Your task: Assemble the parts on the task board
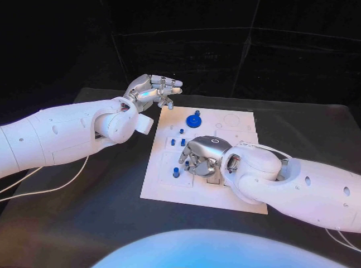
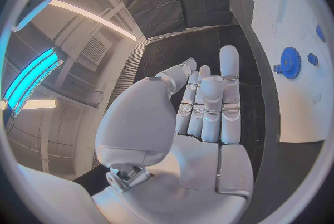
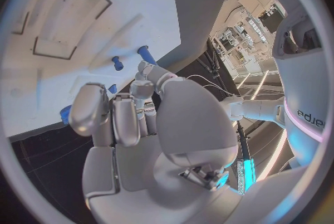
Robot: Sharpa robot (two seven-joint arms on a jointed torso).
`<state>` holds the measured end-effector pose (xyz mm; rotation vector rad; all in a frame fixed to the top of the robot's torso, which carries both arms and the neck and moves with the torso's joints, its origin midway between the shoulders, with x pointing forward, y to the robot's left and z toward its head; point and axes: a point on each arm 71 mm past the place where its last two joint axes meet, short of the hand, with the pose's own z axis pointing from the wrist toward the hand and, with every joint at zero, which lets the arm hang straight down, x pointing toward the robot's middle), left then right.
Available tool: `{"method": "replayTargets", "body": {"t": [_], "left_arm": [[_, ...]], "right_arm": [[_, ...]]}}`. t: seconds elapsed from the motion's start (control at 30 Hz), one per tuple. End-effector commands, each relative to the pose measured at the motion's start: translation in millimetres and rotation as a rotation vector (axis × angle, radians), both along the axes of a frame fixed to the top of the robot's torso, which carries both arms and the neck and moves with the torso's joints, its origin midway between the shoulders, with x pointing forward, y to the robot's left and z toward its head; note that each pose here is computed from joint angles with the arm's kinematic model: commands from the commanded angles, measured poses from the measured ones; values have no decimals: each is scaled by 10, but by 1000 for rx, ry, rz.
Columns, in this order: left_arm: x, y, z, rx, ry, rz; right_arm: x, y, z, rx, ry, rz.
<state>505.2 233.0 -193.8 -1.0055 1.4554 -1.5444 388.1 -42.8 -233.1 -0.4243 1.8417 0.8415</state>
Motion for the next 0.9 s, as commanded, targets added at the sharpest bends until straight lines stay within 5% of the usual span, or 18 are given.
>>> {"method": "replayTargets", "body": {"t": [0.03,0.23,0.43,0.67,0.9], "left_arm": [[1,-4,9,-7,-1,-11],[2,0,8,-6,0,-10],[-1,9,8,-5,1,-8],[-24,22,16,-5,-1,-5],[-49,-3,23,-10,-1,-14]], "right_arm": [[9,-51,74,63,-48,-37],[13,-301,179,149,-63,-114],[77,-736,260,204,41,-264],[59,-1330,260,153,125,-450],[38,-1745,254,64,100,-576]]}}
